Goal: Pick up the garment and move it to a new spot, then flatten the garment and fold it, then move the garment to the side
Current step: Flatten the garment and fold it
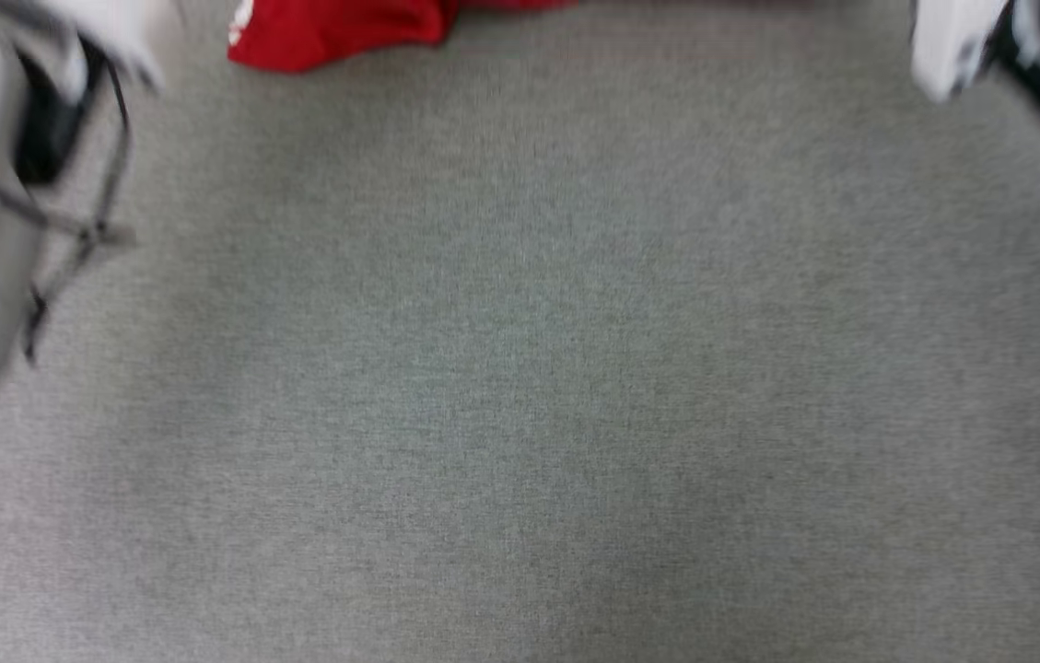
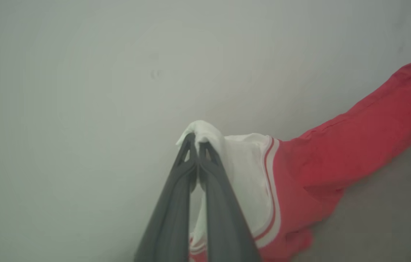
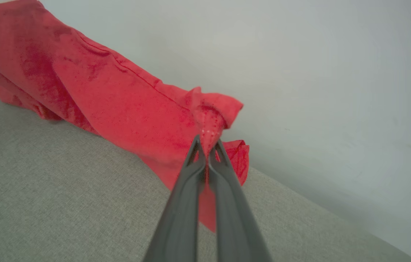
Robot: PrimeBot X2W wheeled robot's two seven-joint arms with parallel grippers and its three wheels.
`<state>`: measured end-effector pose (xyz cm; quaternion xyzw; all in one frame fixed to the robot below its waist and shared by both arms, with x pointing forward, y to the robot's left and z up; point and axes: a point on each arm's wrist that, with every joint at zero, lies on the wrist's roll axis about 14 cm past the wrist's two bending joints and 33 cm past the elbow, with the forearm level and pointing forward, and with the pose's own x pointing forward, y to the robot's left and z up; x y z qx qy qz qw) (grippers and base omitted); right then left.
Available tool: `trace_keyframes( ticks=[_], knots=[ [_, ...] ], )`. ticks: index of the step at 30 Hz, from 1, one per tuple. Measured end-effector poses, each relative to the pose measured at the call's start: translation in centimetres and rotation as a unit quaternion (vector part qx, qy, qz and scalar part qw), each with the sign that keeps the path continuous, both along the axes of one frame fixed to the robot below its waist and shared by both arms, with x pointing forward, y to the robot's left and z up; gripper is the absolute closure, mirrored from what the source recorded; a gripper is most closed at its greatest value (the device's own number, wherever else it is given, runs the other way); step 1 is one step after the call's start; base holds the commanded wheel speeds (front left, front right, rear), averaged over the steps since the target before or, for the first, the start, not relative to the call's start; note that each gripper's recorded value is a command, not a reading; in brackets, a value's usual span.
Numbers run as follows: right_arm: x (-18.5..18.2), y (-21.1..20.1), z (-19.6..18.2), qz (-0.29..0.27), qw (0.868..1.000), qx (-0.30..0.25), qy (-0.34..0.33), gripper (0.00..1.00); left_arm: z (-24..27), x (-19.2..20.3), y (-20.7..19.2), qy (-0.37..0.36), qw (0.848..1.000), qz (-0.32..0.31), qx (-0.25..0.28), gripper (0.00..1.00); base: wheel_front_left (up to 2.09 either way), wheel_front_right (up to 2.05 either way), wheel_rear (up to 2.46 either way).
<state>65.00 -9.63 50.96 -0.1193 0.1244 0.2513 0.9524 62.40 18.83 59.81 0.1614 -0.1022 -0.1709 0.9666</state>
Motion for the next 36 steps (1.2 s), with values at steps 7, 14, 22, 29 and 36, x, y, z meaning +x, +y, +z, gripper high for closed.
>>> trace_keyframes(
  ticks=[7,14,22,29,36],
  knots=[
    [-6.1,-1.0,-2.4,0.015,0.999,-0.008,0.043,1.00,-5.0,-7.5,-1.3,0.055,0.998,-0.016,-0.006,1.00,0.00,0.00,0.00],
    [-12.7,-3.2,-4.5,0.013,0.997,-0.004,0.079,1.00,-8.9,-16.0,-1.5,0.111,0.994,-0.015,-0.015,1.00,0.00,0.00,0.00],
    [-19.9,-5.8,-6.4,0.005,0.993,-0.003,0.117,1.00,-12.0,-24.9,-2.5,0.178,0.983,-0.011,-0.038,1.00,0.00,0.00,0.00],
    [-25.8,-8.0,-8.4,-0.002,0.989,-0.005,0.149,1.00,-14.4,-31.3,-2.3,0.231,0.970,0.022,-0.074,1.00,0.00,0.00,0.00],
    [-30.6,-9.8,-10.1,-0.028,0.983,0.021,0.178,1.00,-16.2,-36.2,-1.2,0.265,0.959,0.060,-0.084,1.00,0.00,0.00,0.00]
  ],
)
